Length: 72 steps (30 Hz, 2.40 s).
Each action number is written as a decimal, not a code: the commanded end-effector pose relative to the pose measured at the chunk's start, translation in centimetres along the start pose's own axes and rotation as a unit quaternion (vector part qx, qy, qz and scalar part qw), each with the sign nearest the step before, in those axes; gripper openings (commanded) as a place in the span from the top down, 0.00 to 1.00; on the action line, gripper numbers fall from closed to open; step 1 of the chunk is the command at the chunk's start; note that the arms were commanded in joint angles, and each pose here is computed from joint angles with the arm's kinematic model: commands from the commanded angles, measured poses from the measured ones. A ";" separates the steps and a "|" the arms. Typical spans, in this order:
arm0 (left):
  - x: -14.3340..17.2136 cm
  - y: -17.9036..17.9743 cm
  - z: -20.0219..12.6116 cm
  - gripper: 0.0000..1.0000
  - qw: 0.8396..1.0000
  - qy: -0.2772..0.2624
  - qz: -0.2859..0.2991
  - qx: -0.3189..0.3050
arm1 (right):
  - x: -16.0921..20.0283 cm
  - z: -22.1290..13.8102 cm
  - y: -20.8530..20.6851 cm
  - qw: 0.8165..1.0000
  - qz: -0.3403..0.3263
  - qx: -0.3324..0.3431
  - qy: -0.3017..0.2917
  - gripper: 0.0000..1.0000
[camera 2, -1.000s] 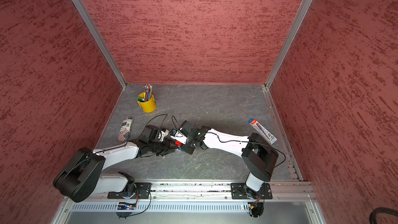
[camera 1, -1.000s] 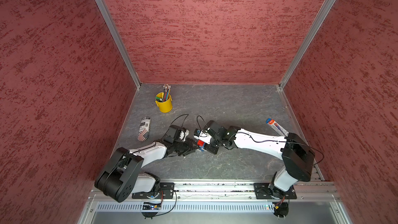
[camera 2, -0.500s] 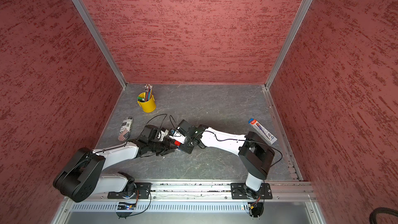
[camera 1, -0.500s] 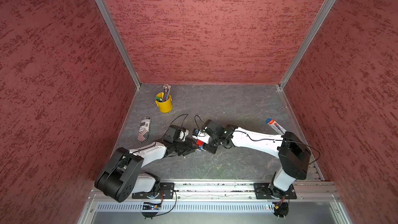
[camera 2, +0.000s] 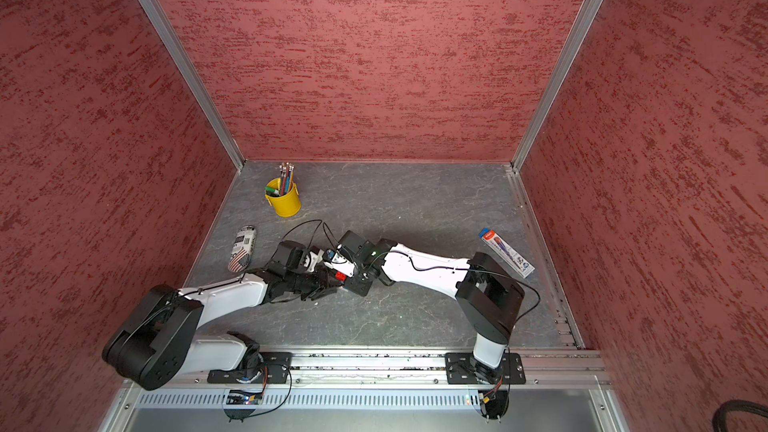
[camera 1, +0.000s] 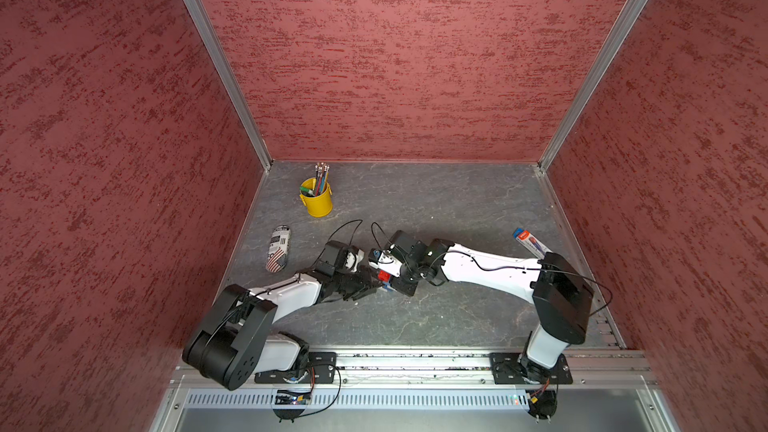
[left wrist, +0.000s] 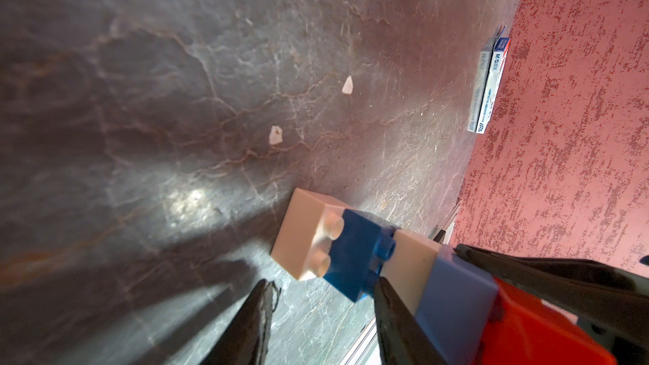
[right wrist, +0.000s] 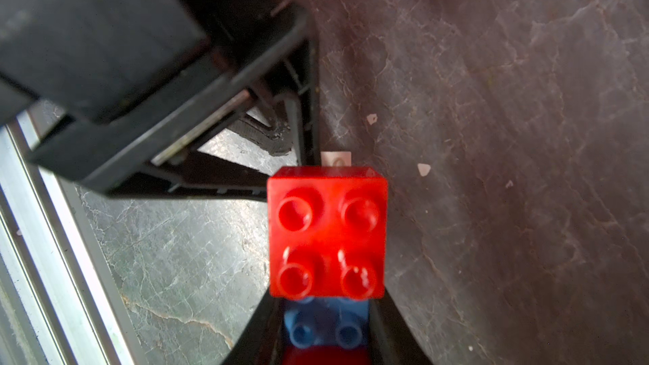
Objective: Assemble the letter y with lego
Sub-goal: Assemble the lego brick with the lego brick, then place the lego brick at the center of the board.
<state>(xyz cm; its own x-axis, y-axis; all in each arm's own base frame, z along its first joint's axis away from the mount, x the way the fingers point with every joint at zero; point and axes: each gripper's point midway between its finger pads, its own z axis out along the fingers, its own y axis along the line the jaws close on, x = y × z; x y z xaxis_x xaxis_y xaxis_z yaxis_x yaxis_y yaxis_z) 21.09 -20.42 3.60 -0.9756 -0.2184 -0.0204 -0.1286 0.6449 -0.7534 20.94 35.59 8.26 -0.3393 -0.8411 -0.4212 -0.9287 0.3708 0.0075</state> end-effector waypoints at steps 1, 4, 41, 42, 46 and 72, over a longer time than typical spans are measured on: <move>1.1 3.8 0.1 0.52 0.997 0.005 -0.032 -0.070 | 1.5 1.8 0.2 0.999 -0.006 0.005 0.036 0.74; 1.1 3.8 0.1 0.52 0.997 0.005 -0.031 -0.069 | 1.6 1.9 0.4 0.999 -0.007 0.003 0.039 0.74; -0.5 2.4 -3.6 0.35 0.996 -0.074 -0.056 -0.007 | -0.3 -0.4 0.4 1.000 0.006 0.010 -0.007 0.74; -0.5 2.4 -3.8 0.35 0.995 -0.076 -0.058 -0.007 | -0.6 -0.6 0.4 1.000 0.008 0.009 -0.013 0.75; -0.5 2.6 -4.2 0.35 0.994 -0.083 -0.064 -0.002 | -1.6 -1.5 0.4 0.999 0.021 -0.004 -0.041 0.74; -1.5 1.9 -4.5 0.35 0.994 -0.084 -0.069 0.003 | -2.1 -4.6 -4.4 0.918 0.218 -0.229 -0.239 0.73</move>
<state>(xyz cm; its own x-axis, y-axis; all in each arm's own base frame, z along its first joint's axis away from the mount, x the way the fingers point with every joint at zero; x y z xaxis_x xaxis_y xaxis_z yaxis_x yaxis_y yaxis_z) 20.70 -15.35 4.24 -0.9050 -0.4251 -0.0148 -0.2729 0.6070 -0.7464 24.90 32.72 10.66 -0.6945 -0.4129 -0.5892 -0.7182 0.4470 0.5333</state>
